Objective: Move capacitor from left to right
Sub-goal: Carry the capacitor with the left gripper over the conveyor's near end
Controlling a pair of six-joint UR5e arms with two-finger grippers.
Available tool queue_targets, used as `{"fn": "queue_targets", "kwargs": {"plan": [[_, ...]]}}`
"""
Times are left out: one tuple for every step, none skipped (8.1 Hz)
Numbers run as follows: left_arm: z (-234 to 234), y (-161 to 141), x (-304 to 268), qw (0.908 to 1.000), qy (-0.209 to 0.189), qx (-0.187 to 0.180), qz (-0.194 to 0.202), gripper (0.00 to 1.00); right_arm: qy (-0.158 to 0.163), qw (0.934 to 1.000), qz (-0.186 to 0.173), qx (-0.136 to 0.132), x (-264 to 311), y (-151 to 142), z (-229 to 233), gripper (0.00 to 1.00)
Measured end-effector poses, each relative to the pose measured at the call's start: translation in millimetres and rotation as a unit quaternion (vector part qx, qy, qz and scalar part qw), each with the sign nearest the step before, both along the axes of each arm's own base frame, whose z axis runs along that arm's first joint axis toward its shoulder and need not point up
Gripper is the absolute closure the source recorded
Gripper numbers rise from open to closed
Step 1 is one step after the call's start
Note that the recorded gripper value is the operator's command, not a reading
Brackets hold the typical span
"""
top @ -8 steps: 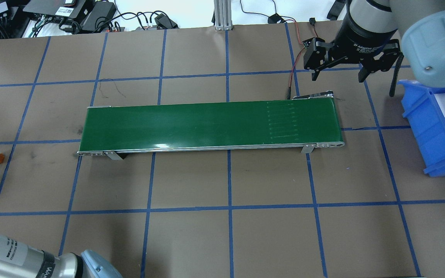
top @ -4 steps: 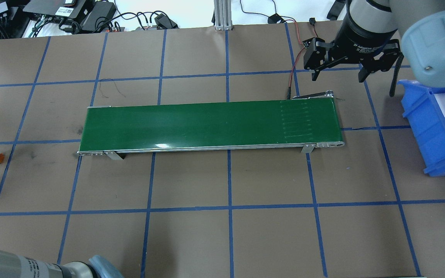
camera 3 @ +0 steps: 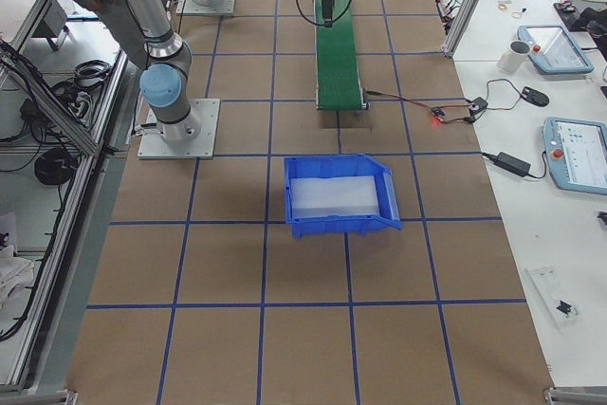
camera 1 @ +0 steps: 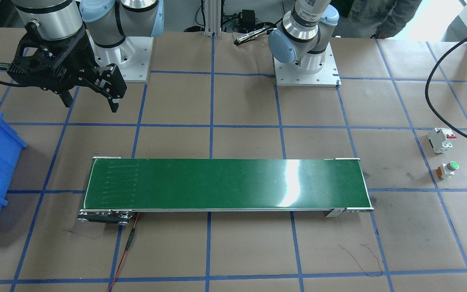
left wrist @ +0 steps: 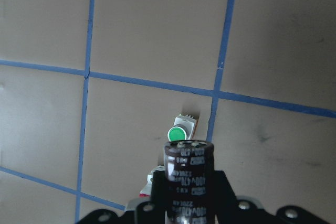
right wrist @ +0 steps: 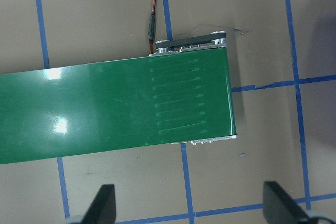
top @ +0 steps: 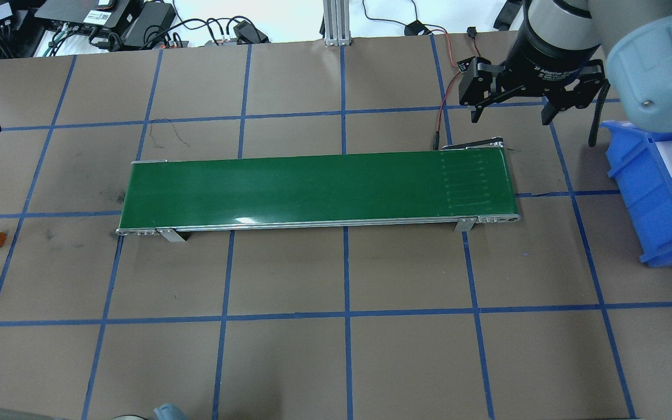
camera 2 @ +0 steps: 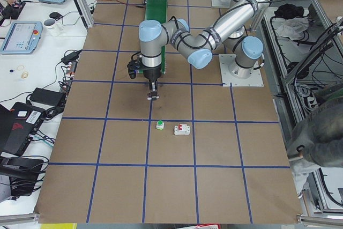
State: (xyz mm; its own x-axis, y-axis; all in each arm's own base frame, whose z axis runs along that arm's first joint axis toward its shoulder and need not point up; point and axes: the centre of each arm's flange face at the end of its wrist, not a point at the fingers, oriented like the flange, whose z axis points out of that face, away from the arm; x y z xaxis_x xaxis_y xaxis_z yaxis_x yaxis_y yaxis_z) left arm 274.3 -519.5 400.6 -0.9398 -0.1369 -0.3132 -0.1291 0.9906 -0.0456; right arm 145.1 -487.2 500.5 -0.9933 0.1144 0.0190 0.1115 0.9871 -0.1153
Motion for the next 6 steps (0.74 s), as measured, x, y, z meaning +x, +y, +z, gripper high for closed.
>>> {"fn": "queue_targets", "kwargs": {"plan": [[-1,-10,-26,1.0000,0.004,-0.001,0.008,1.00,0.000,1.0000,0.000,0.000,0,0,0,0.00],[-5,-20,-52,0.9997,0.009,-0.005,0.022,1.00,0.000,1.0000,0.000,0.000,0,0,0,0.00],[-10,-30,-76,0.9992,0.013,-0.009,0.037,1.00,0.000,1.0000,0.000,0.000,0,0,0,0.00],[-12,-37,-101,0.9987,0.016,-0.014,0.047,0.97,0.000,1.0000,0.000,0.000,0,0,0,0.00],[-10,-40,-124,0.9983,0.019,-0.015,0.053,0.83,0.000,1.0000,0.000,0.000,0,0,0,0.00],[-12,-42,-143,0.9980,0.024,-0.010,0.058,0.84,0.000,1.0000,0.000,0.000,0,0,0,0.00]]}}
